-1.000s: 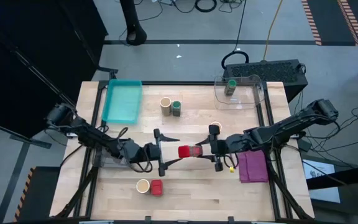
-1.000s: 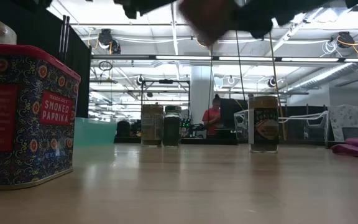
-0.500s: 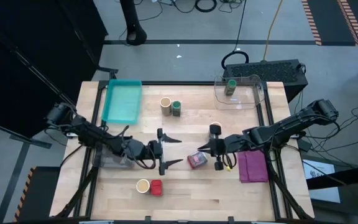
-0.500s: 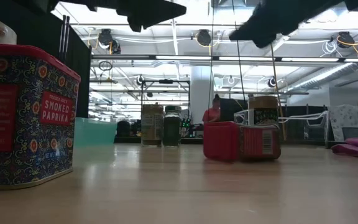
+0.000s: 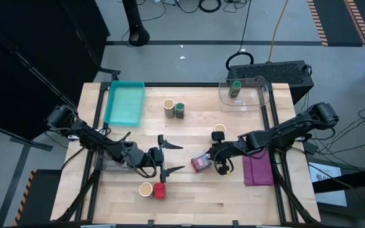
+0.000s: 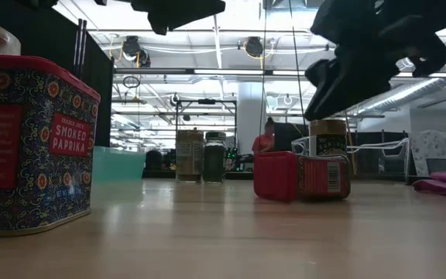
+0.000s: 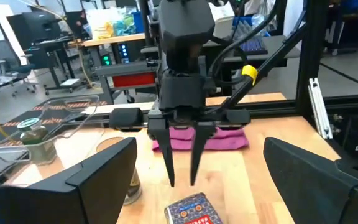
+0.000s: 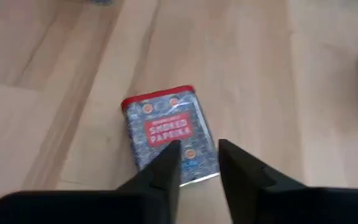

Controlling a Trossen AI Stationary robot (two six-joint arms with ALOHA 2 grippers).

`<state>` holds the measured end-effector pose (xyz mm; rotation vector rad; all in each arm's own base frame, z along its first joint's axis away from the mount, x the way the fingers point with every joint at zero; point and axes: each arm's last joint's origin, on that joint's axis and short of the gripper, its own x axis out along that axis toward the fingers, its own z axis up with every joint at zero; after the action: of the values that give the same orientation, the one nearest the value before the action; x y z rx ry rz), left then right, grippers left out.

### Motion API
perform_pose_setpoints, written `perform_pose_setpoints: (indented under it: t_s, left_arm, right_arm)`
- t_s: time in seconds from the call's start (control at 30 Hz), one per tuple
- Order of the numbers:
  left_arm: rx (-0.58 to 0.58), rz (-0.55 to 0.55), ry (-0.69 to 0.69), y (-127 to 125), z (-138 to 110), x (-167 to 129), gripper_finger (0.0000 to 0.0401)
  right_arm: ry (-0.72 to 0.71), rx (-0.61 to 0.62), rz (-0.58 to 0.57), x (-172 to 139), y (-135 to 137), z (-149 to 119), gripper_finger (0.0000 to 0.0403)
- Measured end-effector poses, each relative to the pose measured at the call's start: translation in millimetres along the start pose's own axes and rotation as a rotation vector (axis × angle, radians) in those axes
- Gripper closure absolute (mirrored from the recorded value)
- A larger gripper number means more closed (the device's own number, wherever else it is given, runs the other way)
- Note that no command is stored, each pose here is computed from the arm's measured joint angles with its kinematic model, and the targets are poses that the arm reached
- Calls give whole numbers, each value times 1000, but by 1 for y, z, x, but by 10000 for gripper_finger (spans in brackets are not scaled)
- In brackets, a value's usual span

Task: Sort spices by type
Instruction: Put the top red seasoning can into the blue bin

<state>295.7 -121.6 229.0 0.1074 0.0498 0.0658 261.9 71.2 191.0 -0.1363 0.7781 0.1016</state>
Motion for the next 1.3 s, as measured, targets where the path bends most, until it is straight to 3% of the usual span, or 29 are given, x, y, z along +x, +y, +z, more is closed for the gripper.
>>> perform_pose_setpoints:
  t_s: [0.17,0.3,0.53,0.7,0.87,1.03,1.27,1.3]
  left_arm:
    - [5,2,10,0,-1,0,45]
    - [15,1,30,0,-3,0,45]
    - [20,0,41,0,-5,0,45]
    - [-38,-11,71,0,-8,0,45]
    - [-136,-73,204,-3,-21,-2,55]
    - [-169,-55,294,-3,-32,-3,138]
    - [-167,-86,314,-6,-39,0,366]
    - [-173,-85,321,-6,-41,0,383]
  right_arm:
    - [45,-13,-19,12,-5,-2,224]
    - [115,-14,-23,23,-5,-8,207]
    - [134,60,66,23,9,-9,253]
    - [162,155,153,16,26,-11,289]
    - [246,191,90,2,34,-12,336]
    - [295,196,-57,-1,30,-20,395]
    - [245,174,-170,14,27,-25,401]
    - [237,171,-172,16,28,-26,401]
